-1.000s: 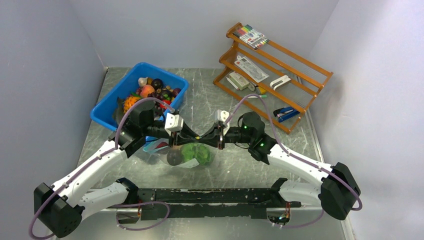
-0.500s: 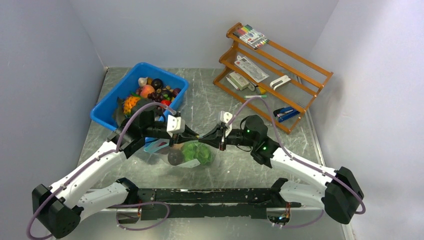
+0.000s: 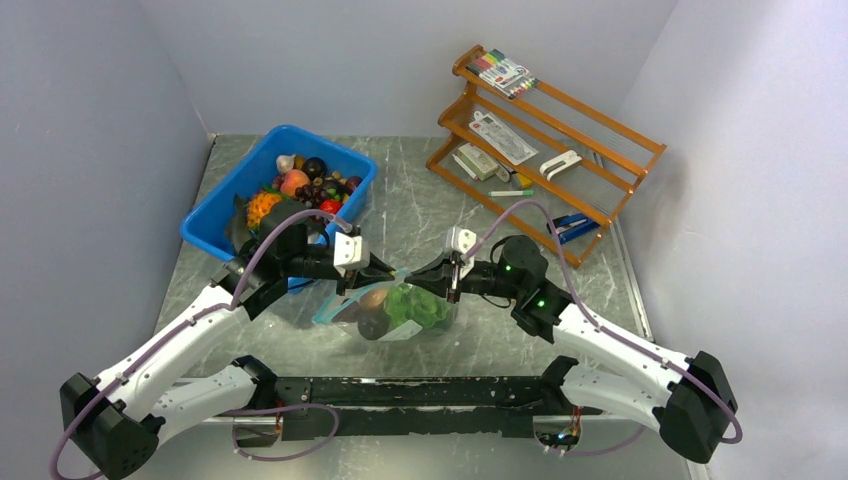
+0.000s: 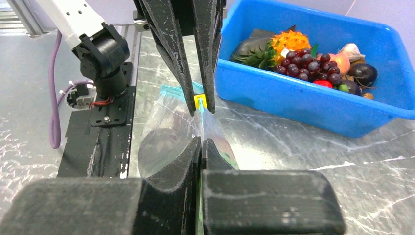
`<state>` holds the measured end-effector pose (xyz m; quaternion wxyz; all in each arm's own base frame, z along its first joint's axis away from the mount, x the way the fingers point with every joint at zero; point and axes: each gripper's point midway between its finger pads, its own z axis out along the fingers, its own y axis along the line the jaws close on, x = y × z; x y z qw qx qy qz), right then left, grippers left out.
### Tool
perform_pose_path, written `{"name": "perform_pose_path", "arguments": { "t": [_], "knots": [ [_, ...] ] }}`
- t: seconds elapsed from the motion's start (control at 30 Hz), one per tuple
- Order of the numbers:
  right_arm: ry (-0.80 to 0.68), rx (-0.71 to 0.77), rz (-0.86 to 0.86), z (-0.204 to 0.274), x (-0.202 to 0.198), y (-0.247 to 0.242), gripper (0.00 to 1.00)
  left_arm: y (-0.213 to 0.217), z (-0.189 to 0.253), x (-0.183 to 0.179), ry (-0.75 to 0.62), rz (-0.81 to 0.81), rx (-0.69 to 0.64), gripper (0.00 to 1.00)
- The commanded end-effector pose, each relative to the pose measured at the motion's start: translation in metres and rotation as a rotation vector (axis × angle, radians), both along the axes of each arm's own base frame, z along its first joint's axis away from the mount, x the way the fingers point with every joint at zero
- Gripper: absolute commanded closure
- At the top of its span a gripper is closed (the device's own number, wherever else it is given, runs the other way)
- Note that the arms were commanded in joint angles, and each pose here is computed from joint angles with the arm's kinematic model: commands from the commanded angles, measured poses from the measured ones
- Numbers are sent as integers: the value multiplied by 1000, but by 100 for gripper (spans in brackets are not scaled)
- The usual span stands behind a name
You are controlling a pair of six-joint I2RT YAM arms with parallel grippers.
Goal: Place the food in the zip-top bag and seal the zipper
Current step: Zip the zipper food storage bag at the center of the board.
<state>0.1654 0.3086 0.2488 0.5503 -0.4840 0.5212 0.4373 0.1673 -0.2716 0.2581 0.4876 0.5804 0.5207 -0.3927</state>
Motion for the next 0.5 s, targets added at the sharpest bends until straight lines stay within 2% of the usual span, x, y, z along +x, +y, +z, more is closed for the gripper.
{"name": "perform_pose_path", "arguments": {
  "t": [0.0,0.03,0.13,0.17,0.27,0.47],
  "knots": [
    [-14,6,-23,1,3,-3,100,3,1,2,5,23,9,93],
    [-2,9,-31,0,5,-2,96,2,2,2,9,15,7,93],
    [41,1,-43,1,10,2,70,-3,5,0,28,-19,-4,93],
    [48,-3,-31,2,9,4,66,-5,5,-1,35,-32,-9,93],
    [49,-2,5,8,6,8,65,-7,3,-2,42,-44,-16,93],
    [46,2,43,10,6,16,69,-7,-2,1,40,-34,-2,93]
  ]
}}
